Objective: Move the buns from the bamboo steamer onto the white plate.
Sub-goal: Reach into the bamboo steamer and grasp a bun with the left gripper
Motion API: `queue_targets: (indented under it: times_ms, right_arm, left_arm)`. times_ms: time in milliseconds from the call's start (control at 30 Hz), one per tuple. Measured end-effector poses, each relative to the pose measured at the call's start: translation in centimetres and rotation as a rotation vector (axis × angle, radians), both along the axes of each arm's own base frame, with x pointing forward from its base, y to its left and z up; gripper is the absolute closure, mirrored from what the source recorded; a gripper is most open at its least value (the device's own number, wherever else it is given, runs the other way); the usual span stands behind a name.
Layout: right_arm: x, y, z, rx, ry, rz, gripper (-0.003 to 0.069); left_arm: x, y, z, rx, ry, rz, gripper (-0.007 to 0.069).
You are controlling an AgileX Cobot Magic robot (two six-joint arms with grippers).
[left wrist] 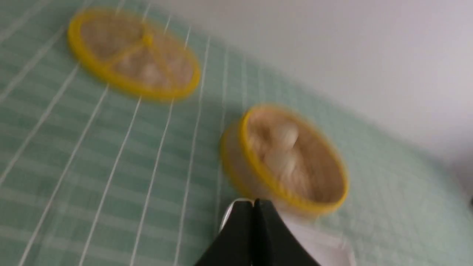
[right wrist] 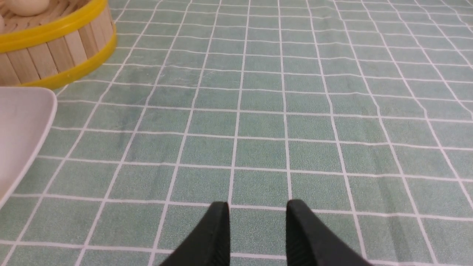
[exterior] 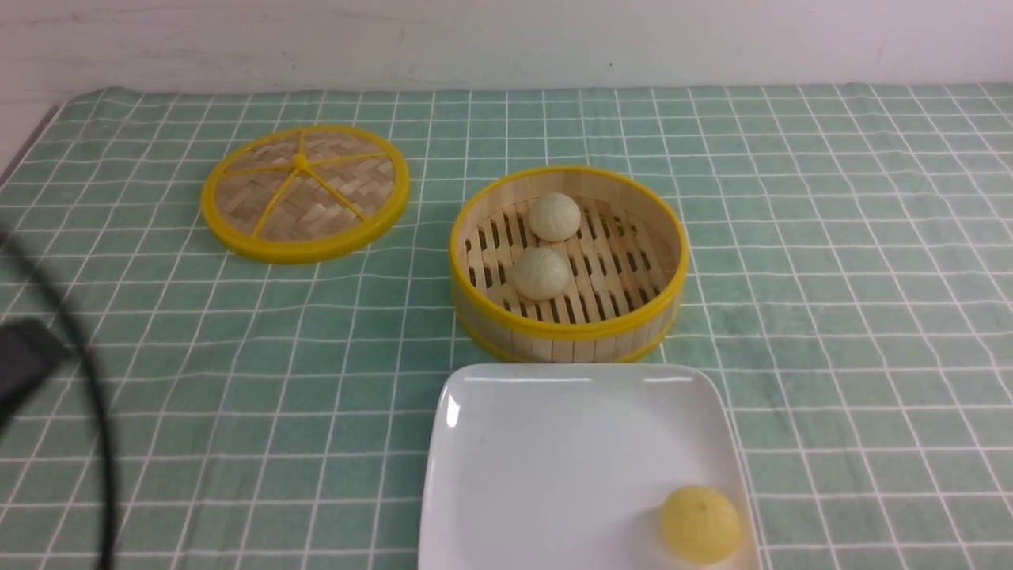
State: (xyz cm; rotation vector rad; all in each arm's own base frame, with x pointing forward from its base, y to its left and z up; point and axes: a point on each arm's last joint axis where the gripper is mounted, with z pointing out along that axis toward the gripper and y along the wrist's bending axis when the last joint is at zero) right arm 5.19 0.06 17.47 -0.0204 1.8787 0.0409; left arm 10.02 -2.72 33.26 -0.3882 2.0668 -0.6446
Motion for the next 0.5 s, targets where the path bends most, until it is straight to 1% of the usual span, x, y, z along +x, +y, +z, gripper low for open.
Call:
queue_targets:
  times_ms: [33, 67, 100, 133, 167, 200, 233, 267, 300, 333, 433, 500]
  right_arm:
    - [0.0, 0.0, 0.0, 0.0, 0.0, 0.0, 0.0419]
    - [0.0, 0.0, 0.0, 0.0, 0.0, 0.0, 0.0419]
    - [0.0, 0.0, 0.0, 0.0, 0.0, 0.0, 0.0419]
    - [0.0, 0.0, 0.0, 0.0, 0.0, 0.0, 0.0419]
    - [0.0, 0.0, 0.0, 0.0, 0.0, 0.0, 0.0419]
    - [0.0, 0.0, 0.0, 0.0, 0.0, 0.0, 0.0419]
    - [0.0, 0.0, 0.0, 0.0, 0.0, 0.0, 0.0419]
    - [0.0, 0.0, 0.0, 0.0, 0.0, 0.0, 0.0419]
    - [0.0, 0.0, 0.0, 0.0, 0.0, 0.0, 0.0419]
    - [0.0, 0.0, 0.0, 0.0, 0.0, 0.0, 0.0419]
    - [0.0, 0.0, 0.0, 0.0, 0.0, 0.0, 0.0419]
    - [0.0, 0.0, 0.0, -0.001, 0.0, 0.0, 0.0419]
  left_arm:
    - [1.7, -0.2, -0.6, 0.005, 0.119, -0.029, 0.0624]
    - [2.6, -0.4, -1.1, 0.013, 0.2, -0.059, 0.0624]
    - [5.0, -0.8, -2.0, 0.02, 0.335, -0.117, 0.0624]
    - [6.7, -1.2, -2.6, 0.027, 0.413, -0.179, 0.0624]
    - [6.7, -1.2, -2.7, 0.037, 0.415, -0.192, 0.0624]
    - [9.7, -2.1, -3.6, 0.019, 0.505, -0.326, 0.0624]
    - [10.0, -2.4, -3.6, 0.003, 0.508, -0.345, 0.0624]
    - [11.6, -3.1, -4.0, -0.017, 0.531, -0.408, 0.0624]
    - [14.0, -5.0, -4.4, -0.044, 0.526, -0.528, 0.0624]
    - [15.2, -5.8, -4.6, -0.059, 0.522, -0.565, 0.0624]
    - [18.6, -9.8, -5.3, -0.068, 0.523, -0.681, 0.0624]
    - [20.5, -12.0, -5.7, -0.053, 0.516, -0.721, 0.0624]
